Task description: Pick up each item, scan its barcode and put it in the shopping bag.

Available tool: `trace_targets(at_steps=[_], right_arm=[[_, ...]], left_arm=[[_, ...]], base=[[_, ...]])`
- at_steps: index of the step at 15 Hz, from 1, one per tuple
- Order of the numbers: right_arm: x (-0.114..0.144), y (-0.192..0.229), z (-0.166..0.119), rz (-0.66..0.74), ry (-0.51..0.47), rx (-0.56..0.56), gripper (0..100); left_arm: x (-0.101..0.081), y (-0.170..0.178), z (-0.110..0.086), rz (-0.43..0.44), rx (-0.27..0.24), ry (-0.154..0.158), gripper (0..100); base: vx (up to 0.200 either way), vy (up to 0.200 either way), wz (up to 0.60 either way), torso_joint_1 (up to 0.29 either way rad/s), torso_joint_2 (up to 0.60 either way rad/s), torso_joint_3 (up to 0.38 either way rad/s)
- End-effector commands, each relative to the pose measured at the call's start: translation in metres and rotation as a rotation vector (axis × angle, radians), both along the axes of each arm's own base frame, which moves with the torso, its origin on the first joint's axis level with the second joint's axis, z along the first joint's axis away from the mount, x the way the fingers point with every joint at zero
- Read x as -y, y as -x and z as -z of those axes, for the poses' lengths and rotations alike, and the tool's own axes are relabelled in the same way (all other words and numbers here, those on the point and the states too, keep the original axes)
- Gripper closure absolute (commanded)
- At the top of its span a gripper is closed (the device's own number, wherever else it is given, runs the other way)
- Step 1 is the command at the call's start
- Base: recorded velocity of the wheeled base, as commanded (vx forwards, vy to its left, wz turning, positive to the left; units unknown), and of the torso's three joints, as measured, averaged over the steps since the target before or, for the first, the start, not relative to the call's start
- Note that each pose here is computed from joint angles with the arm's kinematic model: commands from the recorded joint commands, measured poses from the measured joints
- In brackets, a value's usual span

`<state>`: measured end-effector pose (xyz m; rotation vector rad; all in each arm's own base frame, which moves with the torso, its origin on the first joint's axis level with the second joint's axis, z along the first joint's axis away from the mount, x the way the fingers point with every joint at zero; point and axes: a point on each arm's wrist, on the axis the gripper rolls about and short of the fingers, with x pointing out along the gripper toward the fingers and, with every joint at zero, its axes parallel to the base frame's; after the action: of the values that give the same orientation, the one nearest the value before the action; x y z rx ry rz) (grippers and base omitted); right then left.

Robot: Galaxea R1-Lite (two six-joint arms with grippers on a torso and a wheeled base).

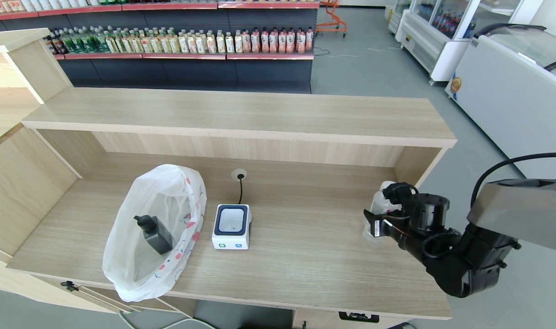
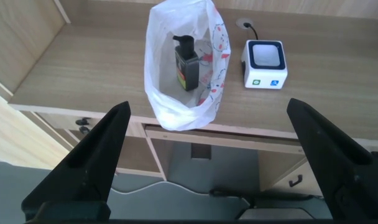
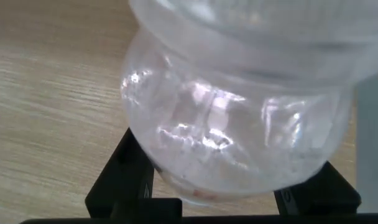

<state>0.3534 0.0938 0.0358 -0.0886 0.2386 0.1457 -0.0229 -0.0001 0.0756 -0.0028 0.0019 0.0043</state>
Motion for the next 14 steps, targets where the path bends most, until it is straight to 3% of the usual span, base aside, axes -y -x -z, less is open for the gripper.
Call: trace_targets(at_steps=[1,3,6,10,14], right_arm=[[0.005,0.02,-0.036,-0.072,-0.122,0.011,100],[0.007,0.051,-0.068,-0.282,-0.336,-0.067,100],[-0.022,0.081,-0.102,-0.527,-0.523,-0.102,100],[-0.062,0.114,-0.117,-0.806,-0.55,-0.134,100],[-0.075,0.13,-0.125,-0.974,-0.556,-0.065,100]], left_arm=[[0.0,0.0,0.0,0.0,0.0,0.0,0],[0.0,0.0,0.0,0.0,0.0,0.0,0],[0.0,0.0,0.0,0.0,0.0,0.0,0],[0.0,0.0,0.0,0.0,0.0,0.0,0],[0.0,0.0,0.0,0.0,0.0,0.0,0]], base=[[0.0,0.0,0.0,0.0,0.0,0.0],[0.0,0.0,0.0,0.0,0.0,0.0],[0.0,0.0,0.0,0.0,0.0,0.0],[0.0,0.0,0.0,0.0,0.0,0.0],[0.0,0.0,0.0,0.0,0.0,0.0]])
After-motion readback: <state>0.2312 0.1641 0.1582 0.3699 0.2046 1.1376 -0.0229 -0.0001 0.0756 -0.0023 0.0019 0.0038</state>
